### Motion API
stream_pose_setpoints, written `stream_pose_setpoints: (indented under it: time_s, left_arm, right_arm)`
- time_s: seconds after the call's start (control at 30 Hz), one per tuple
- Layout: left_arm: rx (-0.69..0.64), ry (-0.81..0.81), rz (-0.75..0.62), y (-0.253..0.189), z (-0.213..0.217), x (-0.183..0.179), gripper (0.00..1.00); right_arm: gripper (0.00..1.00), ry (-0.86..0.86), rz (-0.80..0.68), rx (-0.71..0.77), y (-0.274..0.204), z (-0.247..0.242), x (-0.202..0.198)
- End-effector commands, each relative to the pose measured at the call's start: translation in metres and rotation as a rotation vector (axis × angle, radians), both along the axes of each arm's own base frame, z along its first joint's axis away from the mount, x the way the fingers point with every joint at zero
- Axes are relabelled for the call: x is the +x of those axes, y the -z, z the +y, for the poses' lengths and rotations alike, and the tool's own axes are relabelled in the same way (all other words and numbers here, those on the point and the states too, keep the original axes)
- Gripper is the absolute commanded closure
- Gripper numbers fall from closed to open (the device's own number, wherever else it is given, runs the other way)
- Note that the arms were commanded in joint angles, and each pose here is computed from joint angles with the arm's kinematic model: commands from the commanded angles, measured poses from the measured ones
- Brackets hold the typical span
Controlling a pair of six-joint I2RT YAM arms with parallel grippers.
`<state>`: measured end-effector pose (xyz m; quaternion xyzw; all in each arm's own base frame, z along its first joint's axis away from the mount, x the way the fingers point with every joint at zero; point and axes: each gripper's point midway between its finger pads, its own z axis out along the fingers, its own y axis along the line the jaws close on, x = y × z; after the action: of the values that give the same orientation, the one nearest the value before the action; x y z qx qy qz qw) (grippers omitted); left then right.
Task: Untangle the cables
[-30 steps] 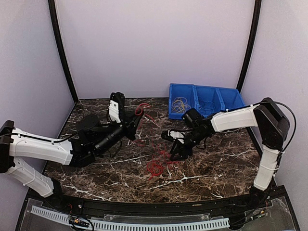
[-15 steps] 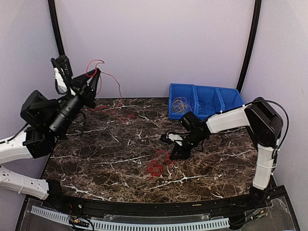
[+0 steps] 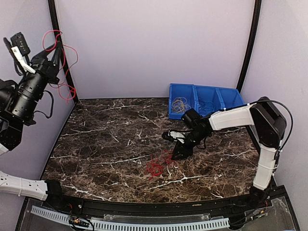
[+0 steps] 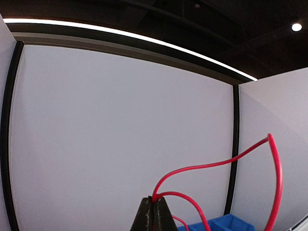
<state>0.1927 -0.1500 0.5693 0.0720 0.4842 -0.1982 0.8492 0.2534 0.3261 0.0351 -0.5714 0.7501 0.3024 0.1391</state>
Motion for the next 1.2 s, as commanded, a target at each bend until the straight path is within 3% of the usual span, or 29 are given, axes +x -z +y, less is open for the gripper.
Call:
stream_pose_setpoints:
  time_s: [0.0,0.27,0.63,1.0,1.17]
  left_arm:
    - [0.100,0.096,0.116,0.055,-0.048,0.018,1.00]
    - [0.233,0.289,0.234,0.125,-0.118,0.029,1.00]
    - [0.297,0.516,0.332,0.179,-0.193,0.033,1.00]
    - [0.312,0.621,0.406,0.211,-0.232,0.038,1.00]
    - [0.313,0.640,0.418,0.215,-0.239,0.039,1.00]
  right_arm:
    - [0.63,-0.038,-0.121,0.086,-0.074,0.003,0.007]
    - [0.52,-0.098,-0.220,0.210,-0.167,0.006,0.001]
    - [0.39,-0.191,-0.261,0.592,-0.305,0.030,-0.023]
    - [0.34,-0.303,-0.294,0.673,-0.350,0.042,-0.043]
    - [0.39,-0.313,-0.279,0.685,-0.353,0.041,-0.049]
